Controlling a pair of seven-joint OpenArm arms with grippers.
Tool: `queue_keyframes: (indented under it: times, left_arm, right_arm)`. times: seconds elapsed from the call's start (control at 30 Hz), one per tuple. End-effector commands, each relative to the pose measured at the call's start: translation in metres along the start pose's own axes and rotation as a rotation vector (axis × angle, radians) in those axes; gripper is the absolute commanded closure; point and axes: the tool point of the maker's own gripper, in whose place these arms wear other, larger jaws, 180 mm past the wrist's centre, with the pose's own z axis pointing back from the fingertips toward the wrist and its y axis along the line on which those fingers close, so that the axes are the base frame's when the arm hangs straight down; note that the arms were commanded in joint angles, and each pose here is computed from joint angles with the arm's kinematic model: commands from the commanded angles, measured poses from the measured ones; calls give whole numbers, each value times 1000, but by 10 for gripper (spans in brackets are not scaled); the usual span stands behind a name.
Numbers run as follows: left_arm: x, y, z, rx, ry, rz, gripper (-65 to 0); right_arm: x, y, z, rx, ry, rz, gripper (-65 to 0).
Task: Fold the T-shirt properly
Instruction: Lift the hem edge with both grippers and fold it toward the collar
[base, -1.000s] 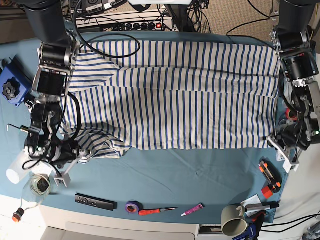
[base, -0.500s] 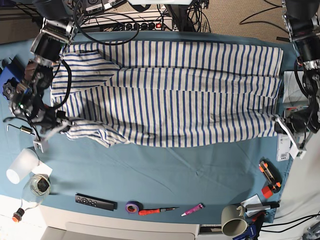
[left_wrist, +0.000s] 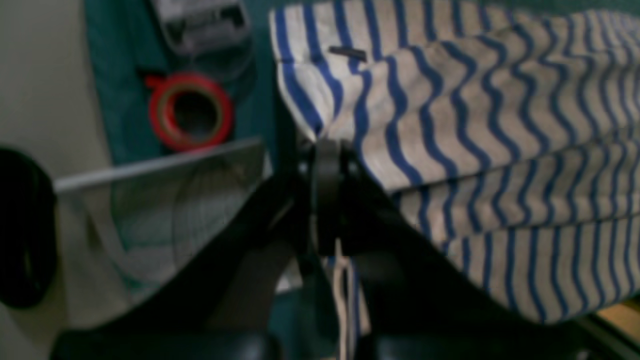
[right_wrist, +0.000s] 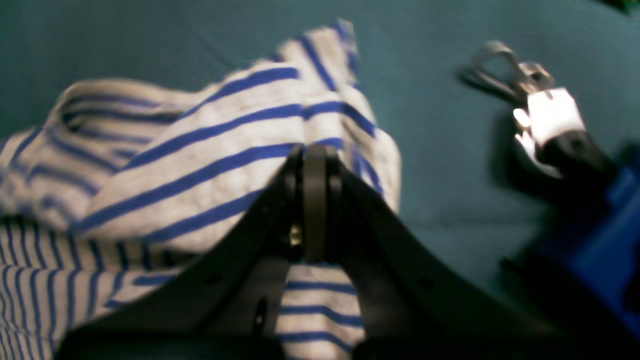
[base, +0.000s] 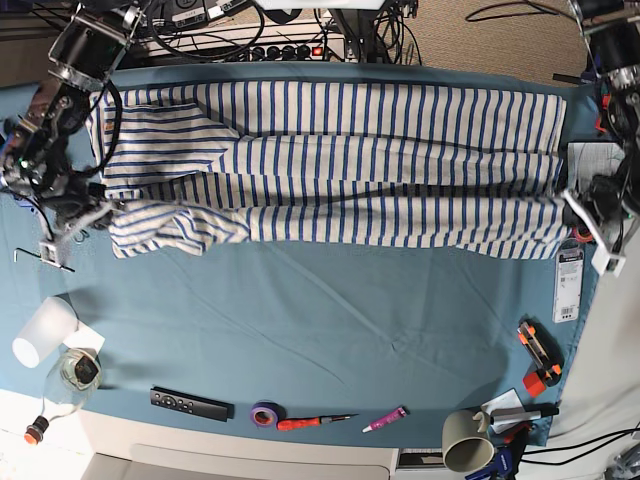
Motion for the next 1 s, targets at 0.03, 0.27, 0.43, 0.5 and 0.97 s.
queue_keyframes:
  times: [0.03, 0.27, 0.43, 0.5, 0.97]
  left_arm:
    - [6, 4, 10, 13, -32, -18, 0]
    - [-7, 8, 24, 35, -38, -9, 0]
    - [-4, 25, 40, 87, -89, 24, 0]
    - [-7, 30, 43, 99, -88, 36, 0]
    - [-17, 23, 41, 63, -77, 32, 0]
  right_arm:
    - [15, -16, 13, -32, -65, -13, 0]
    - [2, -48, 28, -97, -76, -98, 0]
    - [-4, -64, 36, -129, -86, -138, 0]
    - [-4, -68, 39, -138, -94, -150, 0]
    - [9, -49, 40, -24, -156, -138, 0]
